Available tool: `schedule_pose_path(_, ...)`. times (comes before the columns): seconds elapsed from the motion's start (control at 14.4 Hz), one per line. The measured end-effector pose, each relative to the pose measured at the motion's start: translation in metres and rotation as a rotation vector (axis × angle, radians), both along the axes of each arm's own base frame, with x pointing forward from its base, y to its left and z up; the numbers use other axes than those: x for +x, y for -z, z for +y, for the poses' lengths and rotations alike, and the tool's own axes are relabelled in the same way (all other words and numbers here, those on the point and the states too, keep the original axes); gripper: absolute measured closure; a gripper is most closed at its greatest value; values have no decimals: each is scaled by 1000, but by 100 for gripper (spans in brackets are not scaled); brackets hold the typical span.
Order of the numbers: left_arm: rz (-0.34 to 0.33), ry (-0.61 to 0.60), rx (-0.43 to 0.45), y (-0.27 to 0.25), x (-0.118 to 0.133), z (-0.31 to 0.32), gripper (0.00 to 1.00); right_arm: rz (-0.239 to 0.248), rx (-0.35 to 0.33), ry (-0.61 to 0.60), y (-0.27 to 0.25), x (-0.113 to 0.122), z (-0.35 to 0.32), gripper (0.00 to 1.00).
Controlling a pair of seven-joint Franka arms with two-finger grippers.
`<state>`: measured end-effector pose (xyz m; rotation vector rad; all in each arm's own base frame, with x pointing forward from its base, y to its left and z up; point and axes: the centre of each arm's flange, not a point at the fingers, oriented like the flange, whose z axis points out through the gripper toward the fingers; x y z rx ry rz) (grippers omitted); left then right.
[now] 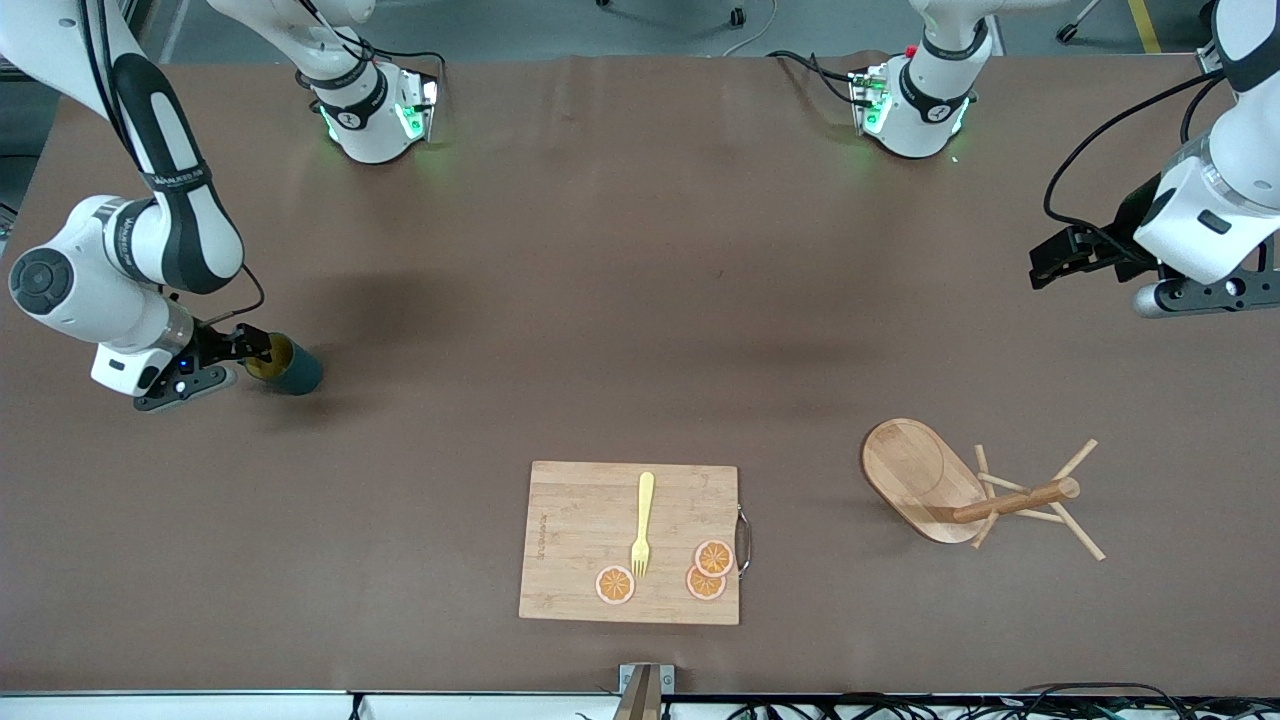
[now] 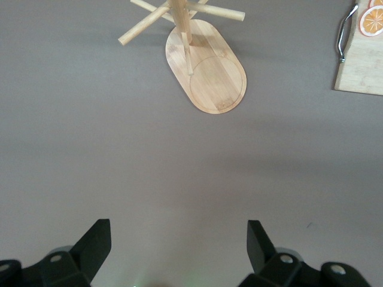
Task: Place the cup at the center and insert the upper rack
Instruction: 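Reach the right gripper down to the teal mug and grasp its rim, then carry the teal mug with the right gripper toward the table middle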
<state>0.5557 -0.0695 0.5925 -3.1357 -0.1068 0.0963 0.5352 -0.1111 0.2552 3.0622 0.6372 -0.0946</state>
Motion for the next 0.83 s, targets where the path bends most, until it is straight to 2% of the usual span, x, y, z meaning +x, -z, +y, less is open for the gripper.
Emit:
schedule_pose_path(0.14, 0, -3, 0, 0, 0, 1, 0, -4, -1, -18, 11, 1, 1, 5)
schedule_pose_path(0.21, 0, -5, 0, 0, 0, 3, 0, -8, -2, -30, 16, 2, 2, 12)
schedule_pose_path(0.42, 1, -11, 0, 0, 1, 6, 0, -3, 0, -69, 26, 2, 3, 45)
schedule_pose_path(0.49, 1, -14, 0, 1, 1, 8, 0, -3, 1, -70, 26, 2, 3, 58)
schedule_pose_path(0.69, 2, -21, 0, 1, 2, 11, 0, 0, 35, -41, 26, 4, 10, 87)
schedule_pose_path(0.76, 3, -21, 0, 1, 2, 12, 0, 9, 60, -28, 25, 4, 18, 96)
schedule_pose_path(0.83, 3, -21, 0, 2, 2, 11, 0, 12, 85, -20, 23, 6, 31, 96)
